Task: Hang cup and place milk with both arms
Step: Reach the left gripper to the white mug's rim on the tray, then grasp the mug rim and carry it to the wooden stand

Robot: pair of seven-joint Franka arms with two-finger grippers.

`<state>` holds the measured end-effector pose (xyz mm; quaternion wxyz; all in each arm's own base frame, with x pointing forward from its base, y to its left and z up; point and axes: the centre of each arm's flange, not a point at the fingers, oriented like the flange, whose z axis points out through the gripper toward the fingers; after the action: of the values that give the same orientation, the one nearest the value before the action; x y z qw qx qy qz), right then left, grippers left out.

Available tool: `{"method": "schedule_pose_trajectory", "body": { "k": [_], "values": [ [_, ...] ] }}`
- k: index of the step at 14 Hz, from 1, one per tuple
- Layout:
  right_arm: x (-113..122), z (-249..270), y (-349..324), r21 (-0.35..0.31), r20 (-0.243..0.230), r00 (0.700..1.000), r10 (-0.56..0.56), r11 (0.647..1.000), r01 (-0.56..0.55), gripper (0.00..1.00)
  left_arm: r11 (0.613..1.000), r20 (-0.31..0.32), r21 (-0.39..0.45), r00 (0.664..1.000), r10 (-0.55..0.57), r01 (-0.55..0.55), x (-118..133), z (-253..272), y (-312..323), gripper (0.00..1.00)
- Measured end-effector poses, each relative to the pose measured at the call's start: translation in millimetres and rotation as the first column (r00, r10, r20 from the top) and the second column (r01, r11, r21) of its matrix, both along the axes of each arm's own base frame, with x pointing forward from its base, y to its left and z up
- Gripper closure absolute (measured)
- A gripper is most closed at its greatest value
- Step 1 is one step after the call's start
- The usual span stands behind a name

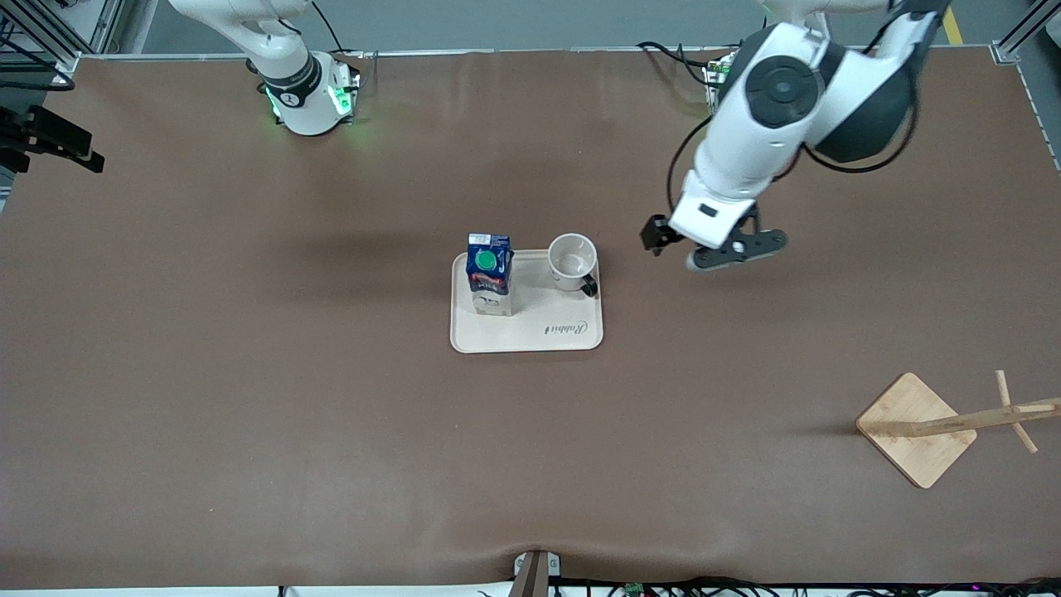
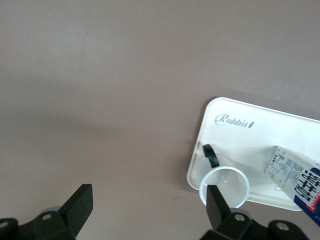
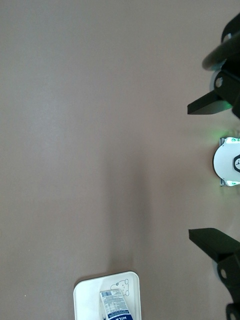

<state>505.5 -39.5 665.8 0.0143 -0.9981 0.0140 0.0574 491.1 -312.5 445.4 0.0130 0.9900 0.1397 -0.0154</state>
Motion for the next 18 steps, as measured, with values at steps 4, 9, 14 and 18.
{"method": "schedule_pose_trajectory", "body": {
  "k": [4,9,14,18],
  "values": [
    [1.3,-2.1,0.1,0.000,-0.004,1.000,0.000,1.000,0.000,0.00,0.997,-0.042,-0.016,0.996,0.080,-0.081,-14.7,-41.1,-37.0,0.00],
    [2.5,-3.8,0.5,0.000,-0.007,1.000,0.001,1.000,-0.001,0.00,0.995,-0.116,-0.001,0.988,0.101,-0.102,-27.7,-85.3,-63.0,0.04],
    [4.1,-6.3,0.9,0.000,-0.012,1.000,0.002,1.000,-0.002,0.00,0.997,-0.188,0.025,0.979,0.081,-0.078,-51.6,-127.9,-89.8,0.20],
    [4.4,-6.7,1.1,0.000,-0.013,1.000,0.002,1.000,-0.002,0.00,0.994,-0.202,0.026,0.974,0.107,-0.104,-56.1,-161.4,-96.3,0.33]
  ]
}}
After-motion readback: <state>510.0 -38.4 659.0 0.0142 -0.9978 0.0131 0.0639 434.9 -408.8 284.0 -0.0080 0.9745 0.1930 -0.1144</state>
